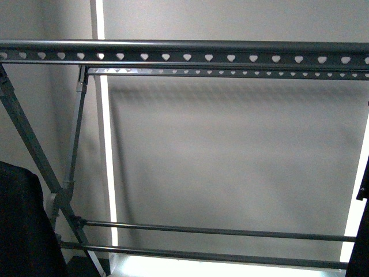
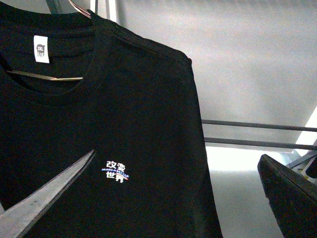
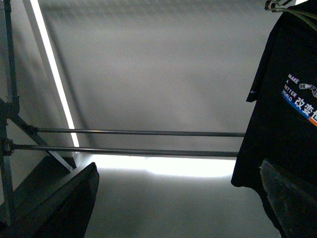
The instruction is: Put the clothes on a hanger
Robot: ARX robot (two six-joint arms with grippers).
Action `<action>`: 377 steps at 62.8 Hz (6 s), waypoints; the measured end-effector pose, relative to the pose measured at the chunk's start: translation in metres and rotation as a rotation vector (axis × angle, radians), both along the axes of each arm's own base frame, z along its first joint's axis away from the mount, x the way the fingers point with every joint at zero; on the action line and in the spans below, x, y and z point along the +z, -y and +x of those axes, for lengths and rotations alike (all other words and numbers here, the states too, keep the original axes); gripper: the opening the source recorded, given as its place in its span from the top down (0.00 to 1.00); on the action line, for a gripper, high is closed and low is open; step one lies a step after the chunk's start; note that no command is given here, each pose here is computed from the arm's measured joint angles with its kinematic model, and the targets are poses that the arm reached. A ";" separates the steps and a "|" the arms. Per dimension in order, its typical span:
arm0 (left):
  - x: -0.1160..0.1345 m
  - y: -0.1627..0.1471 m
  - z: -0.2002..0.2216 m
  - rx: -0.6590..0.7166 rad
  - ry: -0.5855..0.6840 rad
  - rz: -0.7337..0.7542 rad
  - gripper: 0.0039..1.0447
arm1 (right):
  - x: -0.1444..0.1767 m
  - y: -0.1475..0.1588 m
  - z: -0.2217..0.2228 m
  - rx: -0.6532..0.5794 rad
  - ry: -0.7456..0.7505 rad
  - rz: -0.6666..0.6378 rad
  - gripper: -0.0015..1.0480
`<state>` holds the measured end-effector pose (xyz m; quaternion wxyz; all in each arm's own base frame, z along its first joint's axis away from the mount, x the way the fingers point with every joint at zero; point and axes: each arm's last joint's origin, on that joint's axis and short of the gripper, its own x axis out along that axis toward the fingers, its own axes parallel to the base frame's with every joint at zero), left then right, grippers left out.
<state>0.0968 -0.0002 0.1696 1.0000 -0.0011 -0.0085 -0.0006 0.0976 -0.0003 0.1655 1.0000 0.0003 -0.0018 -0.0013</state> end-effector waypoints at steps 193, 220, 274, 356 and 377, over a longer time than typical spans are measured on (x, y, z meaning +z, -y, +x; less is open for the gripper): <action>0.137 0.073 0.237 -1.009 0.018 0.319 0.96 | 0.000 0.000 0.000 0.001 0.000 0.000 0.07; 0.165 0.077 0.330 -0.913 0.236 0.817 0.96 | 0.000 0.000 0.000 0.001 0.000 0.000 0.07; 0.186 0.148 0.328 -1.006 0.359 0.972 0.96 | 0.000 0.000 0.000 0.000 0.000 0.000 0.07; 0.184 0.148 0.330 -1.009 0.347 0.961 0.96 | 0.186 0.069 0.248 0.561 0.283 -1.446 0.07; 0.184 0.148 0.330 -1.009 0.346 0.960 0.96 | 0.198 0.071 0.282 0.530 0.229 -1.432 0.07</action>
